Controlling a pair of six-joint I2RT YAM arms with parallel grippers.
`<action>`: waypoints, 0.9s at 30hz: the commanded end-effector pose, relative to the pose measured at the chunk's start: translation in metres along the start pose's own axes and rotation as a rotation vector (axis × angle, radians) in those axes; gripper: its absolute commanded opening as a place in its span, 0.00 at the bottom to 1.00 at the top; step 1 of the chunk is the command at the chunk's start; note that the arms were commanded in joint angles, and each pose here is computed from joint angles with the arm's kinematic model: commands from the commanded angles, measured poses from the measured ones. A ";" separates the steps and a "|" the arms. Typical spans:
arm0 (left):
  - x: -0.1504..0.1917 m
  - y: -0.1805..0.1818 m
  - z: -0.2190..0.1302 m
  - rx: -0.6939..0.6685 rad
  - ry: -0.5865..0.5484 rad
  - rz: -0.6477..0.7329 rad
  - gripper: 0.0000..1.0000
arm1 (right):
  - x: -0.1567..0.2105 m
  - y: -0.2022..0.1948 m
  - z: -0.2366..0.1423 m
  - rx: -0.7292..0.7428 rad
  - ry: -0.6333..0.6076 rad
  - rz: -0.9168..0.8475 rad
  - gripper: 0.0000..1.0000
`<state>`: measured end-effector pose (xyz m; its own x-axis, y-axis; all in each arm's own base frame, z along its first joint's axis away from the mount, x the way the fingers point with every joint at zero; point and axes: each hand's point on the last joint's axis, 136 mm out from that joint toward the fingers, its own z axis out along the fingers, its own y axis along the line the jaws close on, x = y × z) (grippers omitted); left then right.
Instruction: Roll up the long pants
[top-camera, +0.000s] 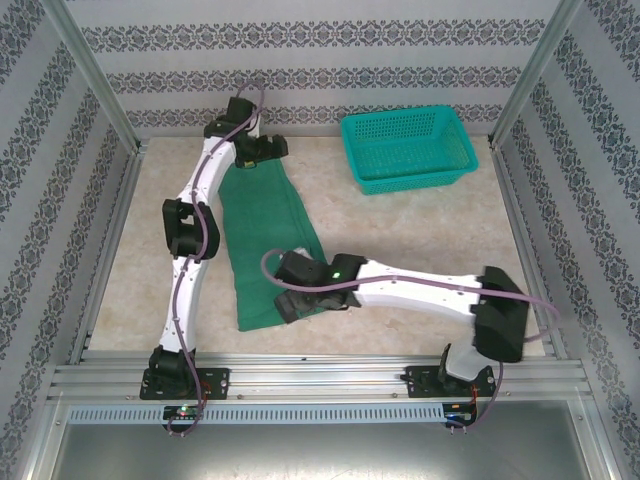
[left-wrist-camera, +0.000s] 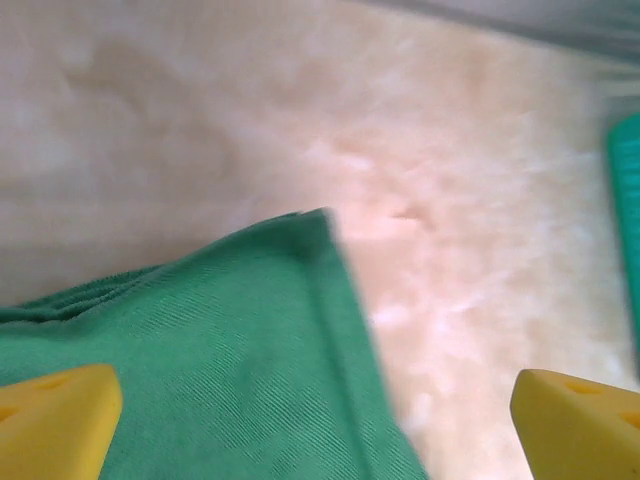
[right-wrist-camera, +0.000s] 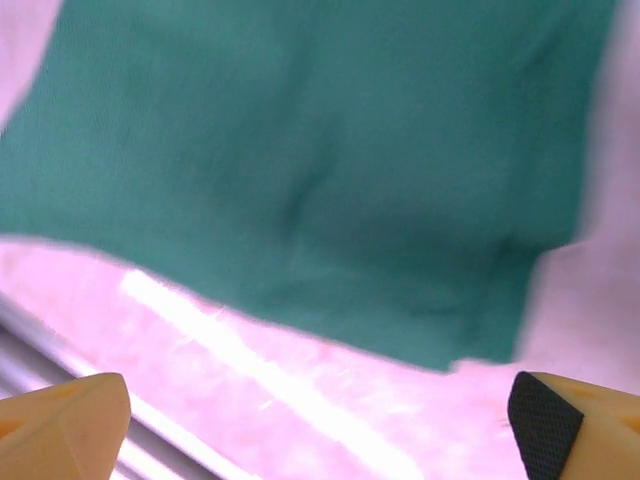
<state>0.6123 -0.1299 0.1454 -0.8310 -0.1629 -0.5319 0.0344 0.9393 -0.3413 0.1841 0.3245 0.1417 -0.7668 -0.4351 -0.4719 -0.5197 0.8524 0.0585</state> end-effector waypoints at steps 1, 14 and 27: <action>-0.049 -0.047 -0.103 -0.031 -0.237 0.169 1.00 | -0.025 -0.057 -0.023 0.249 -0.214 -0.014 0.98; 0.131 0.015 -0.093 -0.084 0.073 0.026 0.00 | -0.040 -0.092 0.049 0.207 -0.109 0.059 0.00; 0.174 0.043 -0.016 -0.125 0.276 0.015 0.00 | -0.028 -0.056 0.129 0.046 0.100 0.109 0.00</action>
<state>0.4551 -0.1107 0.0674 -0.9424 -0.0944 -0.3208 -0.0214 0.9743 -0.2241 0.2904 0.3142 0.0464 -0.8356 -0.3668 -0.4090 -0.4092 0.9123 0.0179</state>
